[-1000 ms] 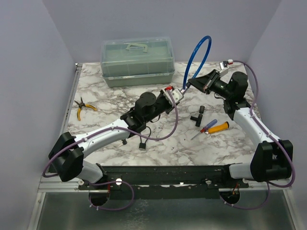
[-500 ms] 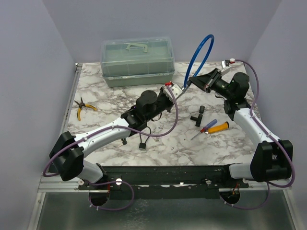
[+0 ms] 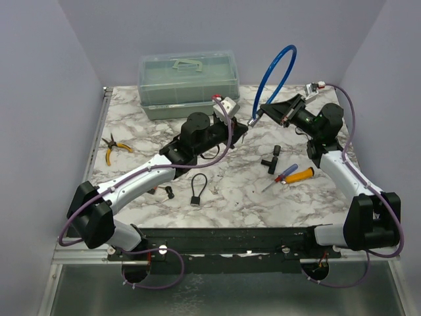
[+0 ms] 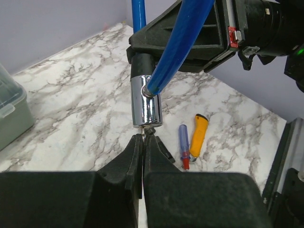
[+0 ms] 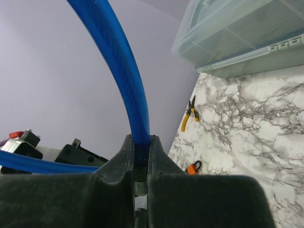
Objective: Lock with the key
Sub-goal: Lock the lock.
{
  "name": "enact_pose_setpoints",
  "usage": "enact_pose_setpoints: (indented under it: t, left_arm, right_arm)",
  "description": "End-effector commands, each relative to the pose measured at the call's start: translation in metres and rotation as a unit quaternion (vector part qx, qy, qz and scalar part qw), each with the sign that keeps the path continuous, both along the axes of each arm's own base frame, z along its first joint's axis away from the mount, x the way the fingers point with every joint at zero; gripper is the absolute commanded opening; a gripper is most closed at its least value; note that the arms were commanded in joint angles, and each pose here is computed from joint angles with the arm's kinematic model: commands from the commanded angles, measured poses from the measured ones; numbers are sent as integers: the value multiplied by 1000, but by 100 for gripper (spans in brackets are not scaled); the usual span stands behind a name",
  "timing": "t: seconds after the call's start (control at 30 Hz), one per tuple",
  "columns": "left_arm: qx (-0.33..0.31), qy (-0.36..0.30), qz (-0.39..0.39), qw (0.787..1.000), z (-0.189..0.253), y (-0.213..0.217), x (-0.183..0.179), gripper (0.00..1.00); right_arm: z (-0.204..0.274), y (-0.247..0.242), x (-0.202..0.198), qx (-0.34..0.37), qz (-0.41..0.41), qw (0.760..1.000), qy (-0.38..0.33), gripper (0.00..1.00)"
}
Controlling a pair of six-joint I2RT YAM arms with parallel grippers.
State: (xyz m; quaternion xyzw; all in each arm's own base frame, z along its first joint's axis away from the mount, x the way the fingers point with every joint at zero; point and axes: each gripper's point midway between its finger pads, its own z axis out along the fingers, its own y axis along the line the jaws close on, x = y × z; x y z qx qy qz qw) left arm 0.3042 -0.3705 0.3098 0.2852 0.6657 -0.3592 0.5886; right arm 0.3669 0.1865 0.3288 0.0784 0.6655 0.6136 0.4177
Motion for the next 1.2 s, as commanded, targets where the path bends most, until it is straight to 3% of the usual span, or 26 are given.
enact_pose_setpoints:
  t: [0.0, 0.33, 1.17]
  left_arm:
    - [-51, 66, -82, 993, 13, -14, -24, 0]
    - [-34, 59, -120, 990, 1, -10, -38, 0]
    - [22, 104, -104, 989, -50, -7, -69, 0]
  right_arm:
    - [27, 4, -16, 16, 19, 999, -48, 0]
    - [29, 2, -13, 22, 5, 998, -51, 0]
    - [44, -25, 9, 34, -53, 996, -68, 0]
